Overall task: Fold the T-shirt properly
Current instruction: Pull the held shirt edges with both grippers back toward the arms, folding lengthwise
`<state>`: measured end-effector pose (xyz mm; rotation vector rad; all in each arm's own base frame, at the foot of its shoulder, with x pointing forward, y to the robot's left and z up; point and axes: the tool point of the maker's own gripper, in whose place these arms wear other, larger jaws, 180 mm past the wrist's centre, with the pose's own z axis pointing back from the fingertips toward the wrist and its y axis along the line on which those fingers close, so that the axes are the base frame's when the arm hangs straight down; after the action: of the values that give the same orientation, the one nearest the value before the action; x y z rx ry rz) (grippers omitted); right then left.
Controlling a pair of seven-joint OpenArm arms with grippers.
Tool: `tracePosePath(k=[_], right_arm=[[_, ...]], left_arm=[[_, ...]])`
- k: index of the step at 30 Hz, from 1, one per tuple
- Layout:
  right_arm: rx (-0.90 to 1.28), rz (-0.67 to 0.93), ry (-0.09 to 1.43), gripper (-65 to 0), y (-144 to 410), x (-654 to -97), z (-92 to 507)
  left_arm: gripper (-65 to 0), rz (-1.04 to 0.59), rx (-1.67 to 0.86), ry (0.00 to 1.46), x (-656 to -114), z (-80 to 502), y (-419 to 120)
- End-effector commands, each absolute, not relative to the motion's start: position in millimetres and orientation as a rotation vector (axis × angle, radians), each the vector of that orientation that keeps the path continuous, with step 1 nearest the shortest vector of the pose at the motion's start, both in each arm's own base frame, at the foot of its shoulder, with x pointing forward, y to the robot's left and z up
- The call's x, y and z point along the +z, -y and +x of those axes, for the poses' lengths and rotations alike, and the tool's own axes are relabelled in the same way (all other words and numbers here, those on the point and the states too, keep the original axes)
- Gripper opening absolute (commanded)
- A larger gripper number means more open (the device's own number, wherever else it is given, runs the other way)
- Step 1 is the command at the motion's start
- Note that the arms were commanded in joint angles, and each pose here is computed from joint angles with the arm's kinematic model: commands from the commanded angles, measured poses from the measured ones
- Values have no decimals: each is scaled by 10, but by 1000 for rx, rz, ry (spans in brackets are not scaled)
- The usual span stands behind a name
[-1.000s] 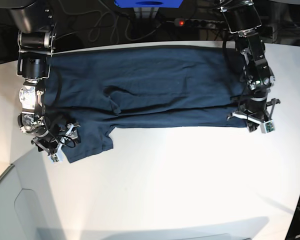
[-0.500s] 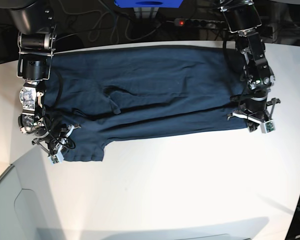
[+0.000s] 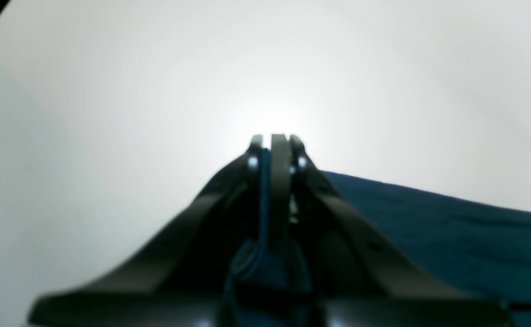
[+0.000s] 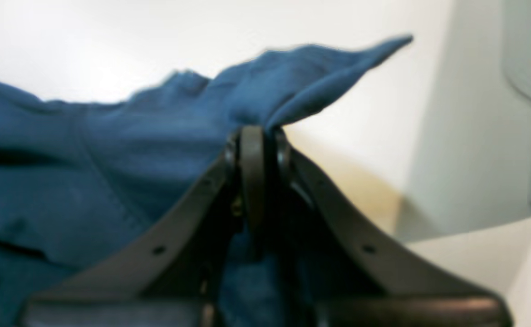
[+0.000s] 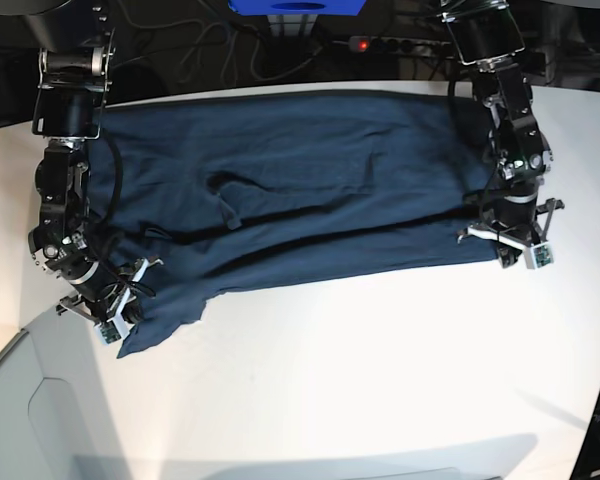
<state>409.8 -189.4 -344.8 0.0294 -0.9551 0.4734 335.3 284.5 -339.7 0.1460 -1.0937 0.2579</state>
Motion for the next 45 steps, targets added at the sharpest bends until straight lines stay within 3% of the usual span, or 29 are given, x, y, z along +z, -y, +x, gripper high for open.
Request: tracePosePath(k=[1,23,45], right_arm=[[490,39,1041,-650,1829,-3192,4197],[574,65,1144,-650,1365,-2938,3593],[429,20,1085,-650,1854,-3222,3244]], left_arm=[[-650,160,243,1169,-3155,3451,-2878],[-650,203,282,1217,-2960,3384,-3071],[-650,205,285,1187,-3082,3265,-3074]])
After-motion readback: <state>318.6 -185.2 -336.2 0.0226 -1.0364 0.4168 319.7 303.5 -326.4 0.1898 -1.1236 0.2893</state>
